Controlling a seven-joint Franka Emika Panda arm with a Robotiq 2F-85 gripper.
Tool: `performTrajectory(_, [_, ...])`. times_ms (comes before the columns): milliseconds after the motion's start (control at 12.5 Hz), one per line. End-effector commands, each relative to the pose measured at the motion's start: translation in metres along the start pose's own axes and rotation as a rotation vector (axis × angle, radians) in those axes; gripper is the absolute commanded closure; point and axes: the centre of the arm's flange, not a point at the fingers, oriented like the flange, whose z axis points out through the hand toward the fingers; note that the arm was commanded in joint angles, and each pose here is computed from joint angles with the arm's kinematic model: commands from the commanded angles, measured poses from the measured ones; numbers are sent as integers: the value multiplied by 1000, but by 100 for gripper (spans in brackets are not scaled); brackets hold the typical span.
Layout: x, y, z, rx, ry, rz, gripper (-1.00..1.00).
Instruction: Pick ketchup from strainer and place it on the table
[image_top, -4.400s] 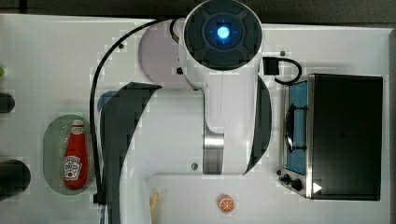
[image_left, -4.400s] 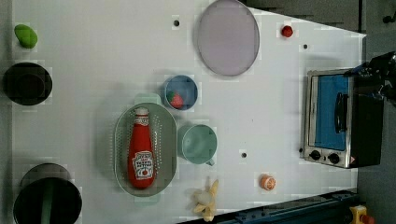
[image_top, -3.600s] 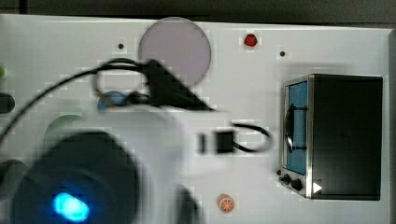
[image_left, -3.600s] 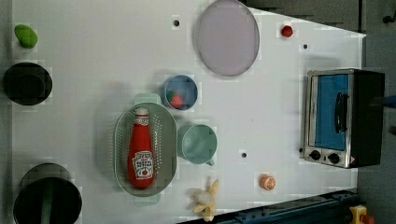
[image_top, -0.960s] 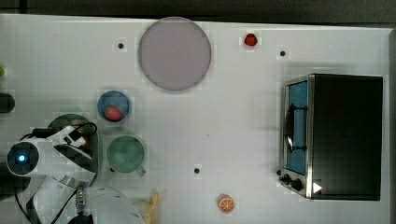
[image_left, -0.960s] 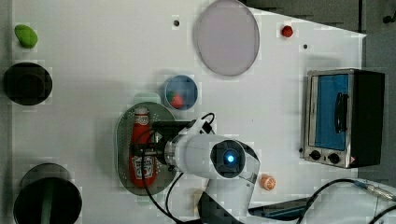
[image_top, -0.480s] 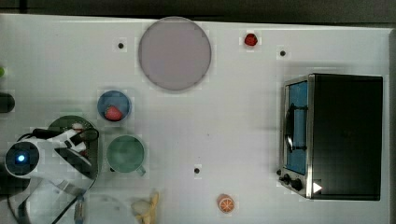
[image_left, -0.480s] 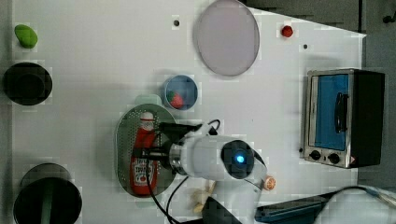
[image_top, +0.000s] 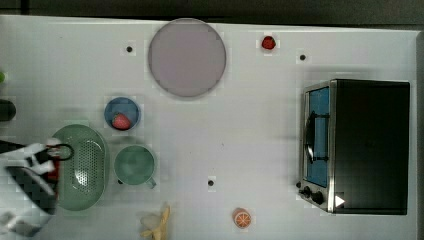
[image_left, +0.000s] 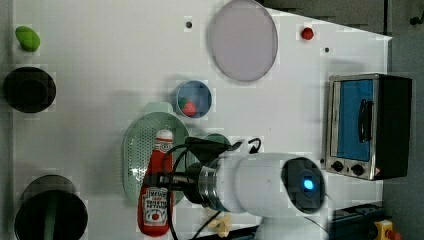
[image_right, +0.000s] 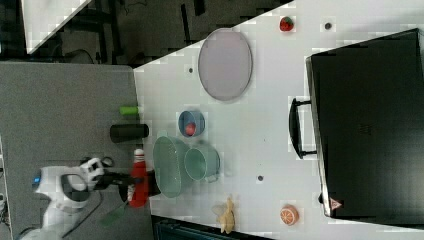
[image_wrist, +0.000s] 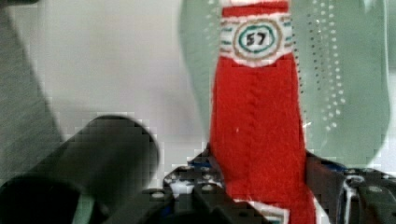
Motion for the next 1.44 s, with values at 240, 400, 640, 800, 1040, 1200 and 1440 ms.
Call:
performTrajectory(240, [76, 35, -93, -27, 21, -44, -13])
performTrajectory(400, [104, 57, -125, -21, 51, -25, -13])
performTrajectory(640, [146, 105, -163, -14, 81, 5, -13])
performTrajectory(800, [167, 146, -175, -40, 70, 29, -13])
performTrajectory(1040, [191, 212, -186, -134, 55, 70, -13])
performTrajectory(1200, [206, 251, -194, -191, 71, 26, -13])
performTrajectory(1440, [223, 303, -194, -203, 48, -45, -13])
